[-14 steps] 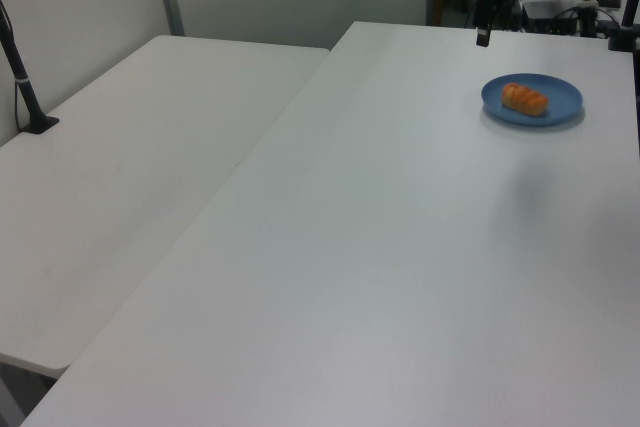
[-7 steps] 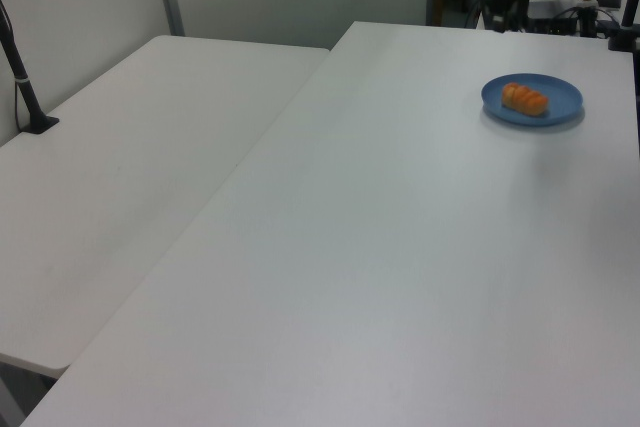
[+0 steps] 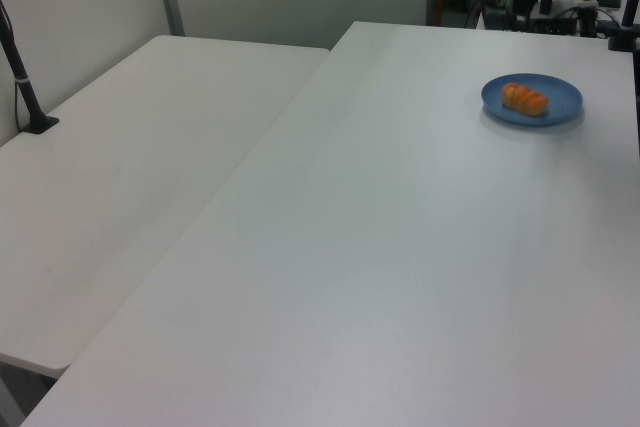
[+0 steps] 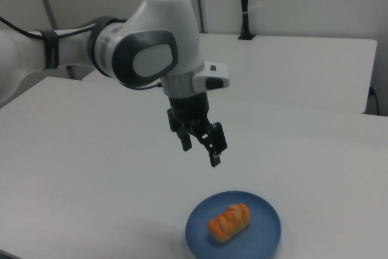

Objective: Put the bread on the table
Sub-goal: 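Move the open gripper over the orange bread roll on the blue plate, then lower the gripper and close it on the orange bread roll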

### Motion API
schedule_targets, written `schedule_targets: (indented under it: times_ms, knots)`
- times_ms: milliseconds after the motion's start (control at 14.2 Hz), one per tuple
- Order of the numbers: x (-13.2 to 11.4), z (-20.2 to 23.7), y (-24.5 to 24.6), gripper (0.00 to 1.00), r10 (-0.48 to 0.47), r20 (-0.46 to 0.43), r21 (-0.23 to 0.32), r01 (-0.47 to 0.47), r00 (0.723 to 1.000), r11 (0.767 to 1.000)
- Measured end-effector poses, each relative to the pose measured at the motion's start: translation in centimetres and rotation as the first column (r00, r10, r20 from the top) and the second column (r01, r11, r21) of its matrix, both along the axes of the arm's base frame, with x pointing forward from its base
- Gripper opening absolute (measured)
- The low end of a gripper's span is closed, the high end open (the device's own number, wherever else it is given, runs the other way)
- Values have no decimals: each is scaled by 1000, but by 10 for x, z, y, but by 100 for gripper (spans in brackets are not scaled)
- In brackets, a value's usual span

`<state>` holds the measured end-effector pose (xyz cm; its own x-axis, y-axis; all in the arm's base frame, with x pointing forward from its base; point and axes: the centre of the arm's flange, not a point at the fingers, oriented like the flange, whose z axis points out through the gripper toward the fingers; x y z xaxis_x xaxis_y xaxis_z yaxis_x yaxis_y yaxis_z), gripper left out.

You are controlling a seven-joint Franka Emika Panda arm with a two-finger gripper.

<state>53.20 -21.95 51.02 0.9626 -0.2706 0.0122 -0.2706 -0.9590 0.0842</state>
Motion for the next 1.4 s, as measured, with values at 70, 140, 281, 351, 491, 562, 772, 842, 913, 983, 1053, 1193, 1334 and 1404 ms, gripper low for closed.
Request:
schedule_targets:
  times_ms: [70, 140, 281, 351, 491, 562, 772, 842, 913, 983, 1053, 1193, 1334, 1404]
  knots:
    - [4, -14, -3, 100, -2, 2, -7, 2, 1000, 1000]
    - [7, -24, -4, 100, -1, 4, -12, 1, 1000, 1000]
    - [10, -48, -7, 100, -1, -2, -18, 1, 1000, 1000]
    - [10, -65, -8, 100, -3, -16, -18, 3, 1000, 1000]
    - [10, -86, -8, 100, -3, -28, -19, 2, 1000, 1000]
    - [10, -96, -8, 100, -2, -29, -21, 1, 1000, 1000]
    - [11, -126, -8, 100, -25, -29, -29, 24, 999, 999]
    - [11, -136, -8, 100, -34, -27, -33, 33, 999, 999]
    - [10, -145, -9, 100, -49, -16, -38, 48, 999, 998]
    - [10, -154, -12, 100, -66, 2, -44, 66, 998, 997]
    - [8, -162, -17, 100, -82, 21, -49, 83, 996, 995]
    - [2, -176, -30, 99, -106, 29, -56, 107, 994, 993]
    - [0, -184, -38, 94, -117, 25, -59, 118, 993, 991]
    - [0, -186, -38, 83, -117, 24, -60, 118, 993, 991]
